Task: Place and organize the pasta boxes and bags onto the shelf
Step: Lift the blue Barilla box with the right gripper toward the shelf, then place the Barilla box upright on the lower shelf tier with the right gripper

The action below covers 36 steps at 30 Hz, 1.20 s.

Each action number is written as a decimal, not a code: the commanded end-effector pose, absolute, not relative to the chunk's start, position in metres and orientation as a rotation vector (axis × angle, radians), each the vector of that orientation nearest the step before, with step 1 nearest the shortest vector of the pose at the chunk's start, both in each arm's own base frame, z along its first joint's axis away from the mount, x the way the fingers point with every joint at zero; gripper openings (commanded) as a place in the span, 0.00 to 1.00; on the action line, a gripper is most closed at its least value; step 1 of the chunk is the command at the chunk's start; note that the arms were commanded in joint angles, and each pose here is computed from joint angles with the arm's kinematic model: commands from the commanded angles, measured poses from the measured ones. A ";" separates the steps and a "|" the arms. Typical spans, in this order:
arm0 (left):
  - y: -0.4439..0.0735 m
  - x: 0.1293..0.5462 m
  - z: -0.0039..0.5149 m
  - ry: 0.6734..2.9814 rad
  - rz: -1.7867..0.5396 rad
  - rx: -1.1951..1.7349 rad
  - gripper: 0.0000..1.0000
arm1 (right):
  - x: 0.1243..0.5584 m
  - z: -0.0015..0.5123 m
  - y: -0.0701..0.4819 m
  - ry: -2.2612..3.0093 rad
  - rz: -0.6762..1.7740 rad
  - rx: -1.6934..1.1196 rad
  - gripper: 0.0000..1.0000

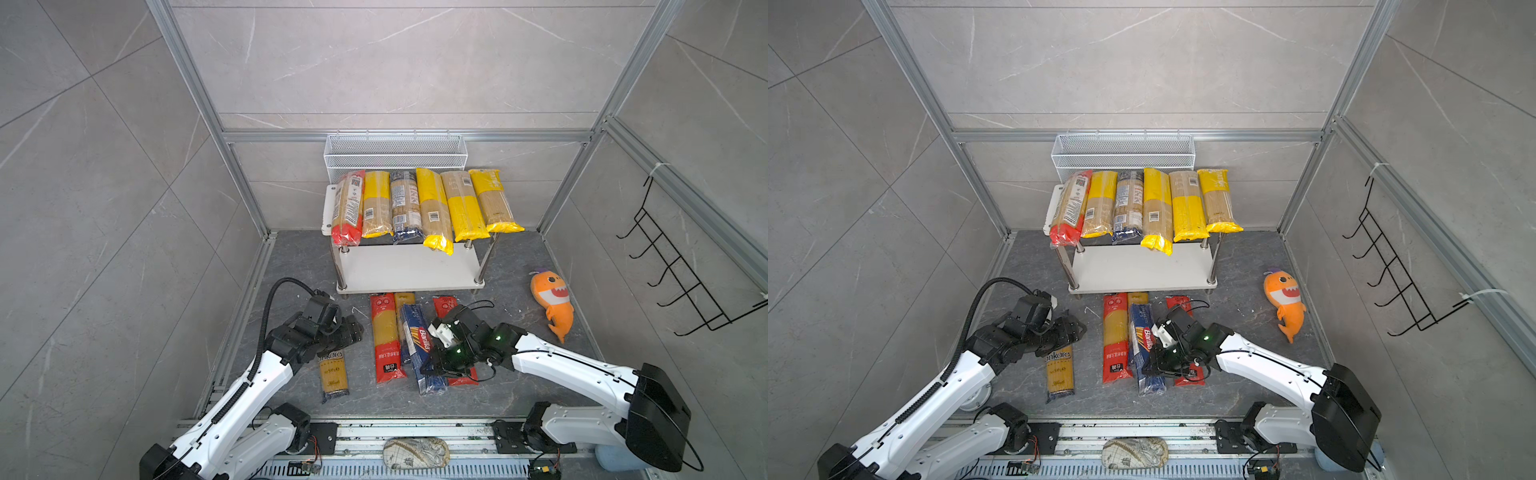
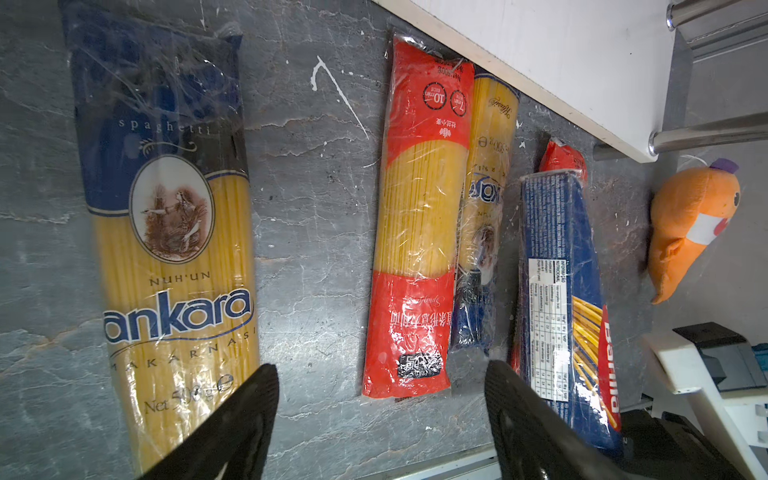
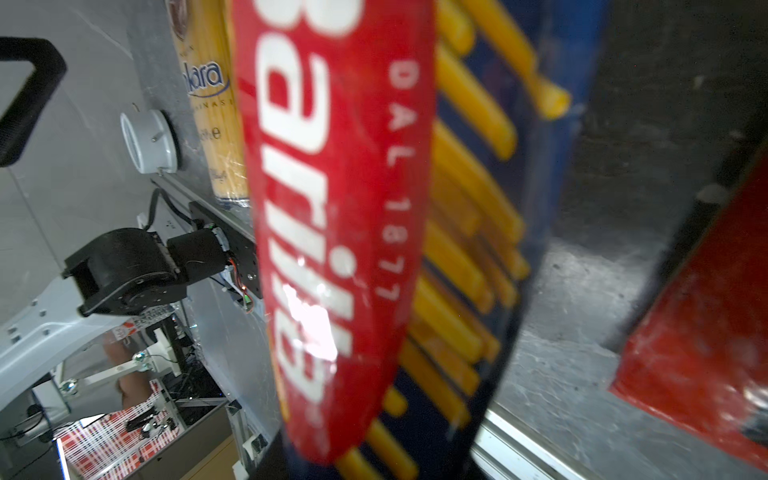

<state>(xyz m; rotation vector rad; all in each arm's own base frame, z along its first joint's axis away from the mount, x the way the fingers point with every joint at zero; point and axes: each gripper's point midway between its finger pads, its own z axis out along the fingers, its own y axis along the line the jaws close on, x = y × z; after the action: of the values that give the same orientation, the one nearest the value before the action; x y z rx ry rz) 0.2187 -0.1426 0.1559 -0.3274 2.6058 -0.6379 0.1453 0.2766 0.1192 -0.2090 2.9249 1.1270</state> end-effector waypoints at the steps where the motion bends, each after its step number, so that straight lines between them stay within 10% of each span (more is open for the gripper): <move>1: -0.147 0.231 0.179 2.533 -0.658 -0.290 0.81 | 0.174 0.167 0.302 2.677 1.368 -0.295 0.00; 36: -0.131 0.255 0.250 2.390 -0.519 -0.152 0.85 | 0.414 0.155 0.417 2.323 1.843 -0.280 0.06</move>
<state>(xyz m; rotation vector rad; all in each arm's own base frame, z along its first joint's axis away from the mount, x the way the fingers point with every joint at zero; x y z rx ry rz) 0.2462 -0.1344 0.2388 -0.1986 2.4209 -0.5560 0.3996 0.3977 0.1129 -0.1294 2.5018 1.7367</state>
